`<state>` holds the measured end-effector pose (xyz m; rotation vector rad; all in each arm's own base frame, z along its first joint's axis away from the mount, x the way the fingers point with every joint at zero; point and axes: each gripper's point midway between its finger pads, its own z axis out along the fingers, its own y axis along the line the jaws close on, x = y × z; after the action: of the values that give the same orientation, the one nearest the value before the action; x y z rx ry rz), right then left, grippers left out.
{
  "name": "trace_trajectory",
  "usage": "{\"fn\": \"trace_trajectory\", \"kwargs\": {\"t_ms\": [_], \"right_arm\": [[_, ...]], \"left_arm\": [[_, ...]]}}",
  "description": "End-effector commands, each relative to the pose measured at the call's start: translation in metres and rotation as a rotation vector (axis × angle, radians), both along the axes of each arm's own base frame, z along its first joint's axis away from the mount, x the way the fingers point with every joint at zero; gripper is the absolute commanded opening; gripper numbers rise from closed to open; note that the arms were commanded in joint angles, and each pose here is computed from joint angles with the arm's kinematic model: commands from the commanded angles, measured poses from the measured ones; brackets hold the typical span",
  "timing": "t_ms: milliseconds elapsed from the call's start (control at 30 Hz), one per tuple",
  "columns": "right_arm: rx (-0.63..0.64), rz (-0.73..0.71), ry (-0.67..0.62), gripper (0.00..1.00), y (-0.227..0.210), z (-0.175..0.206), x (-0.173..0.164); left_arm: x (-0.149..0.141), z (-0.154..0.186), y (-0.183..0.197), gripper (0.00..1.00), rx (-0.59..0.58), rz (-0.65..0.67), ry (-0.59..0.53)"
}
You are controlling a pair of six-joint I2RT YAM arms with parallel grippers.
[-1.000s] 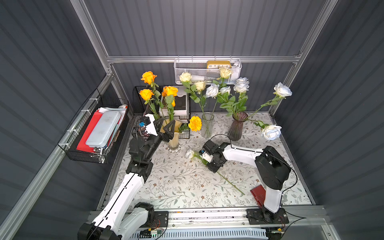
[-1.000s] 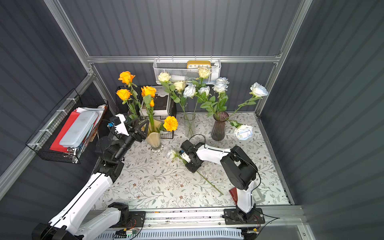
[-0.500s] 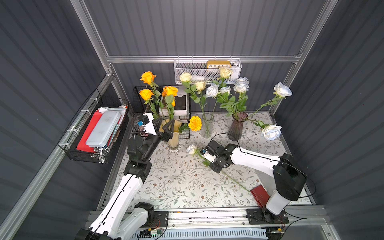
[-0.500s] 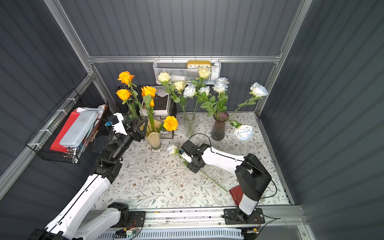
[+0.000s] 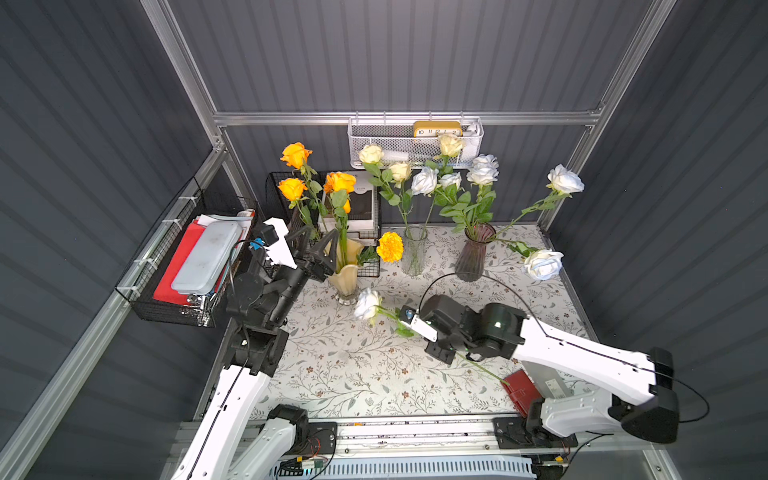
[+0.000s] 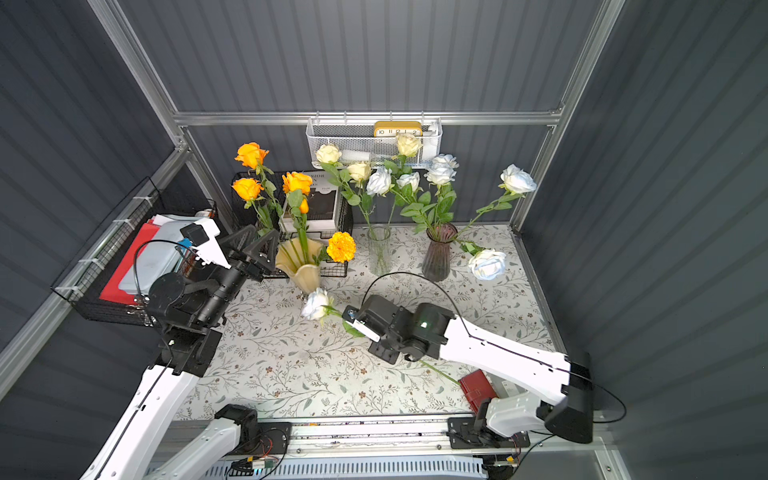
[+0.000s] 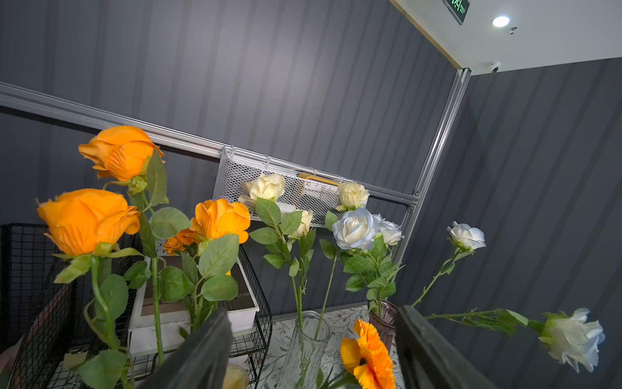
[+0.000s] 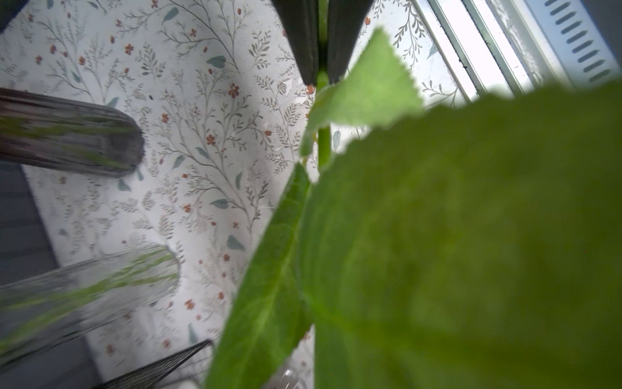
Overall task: Arrange the flowers in different vases according to their colors
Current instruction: Pick up the flower at the center of the board.
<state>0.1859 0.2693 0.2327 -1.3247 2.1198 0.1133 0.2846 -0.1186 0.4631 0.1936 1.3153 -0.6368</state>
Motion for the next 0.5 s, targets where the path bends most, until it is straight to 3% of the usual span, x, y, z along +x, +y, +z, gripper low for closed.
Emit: {"fn": "trace_trajectory", "kwargs": {"t_ms": [0, 233, 333, 467], "right_arm": [[0.181, -0.063, -0.176, 0.0, -0.02, 0.073, 0.008], [0.64, -0.115, -0.468, 0.0, -0.049, 0.229, 0.033], [0.727, -0.171, -0.67, 0.0, -0.053, 0.286, 0.053], [0.738, -0.34, -0.966, 0.0, -0.073, 0.335, 0.094]], "left_arm": [[-0.012, 0.016, 0.008, 0.81, 0.015, 0.044, -0.026], [-0.008, 0.013, 0.018, 0.85, 0.026, 0.108, -0.001], [-0.009, 0.006, 0.015, 0.89, 0.025, 0.086, 0.002], [-0.01, 0.001, 0.014, 0.91, 0.034, 0.081, 0.005]]}}
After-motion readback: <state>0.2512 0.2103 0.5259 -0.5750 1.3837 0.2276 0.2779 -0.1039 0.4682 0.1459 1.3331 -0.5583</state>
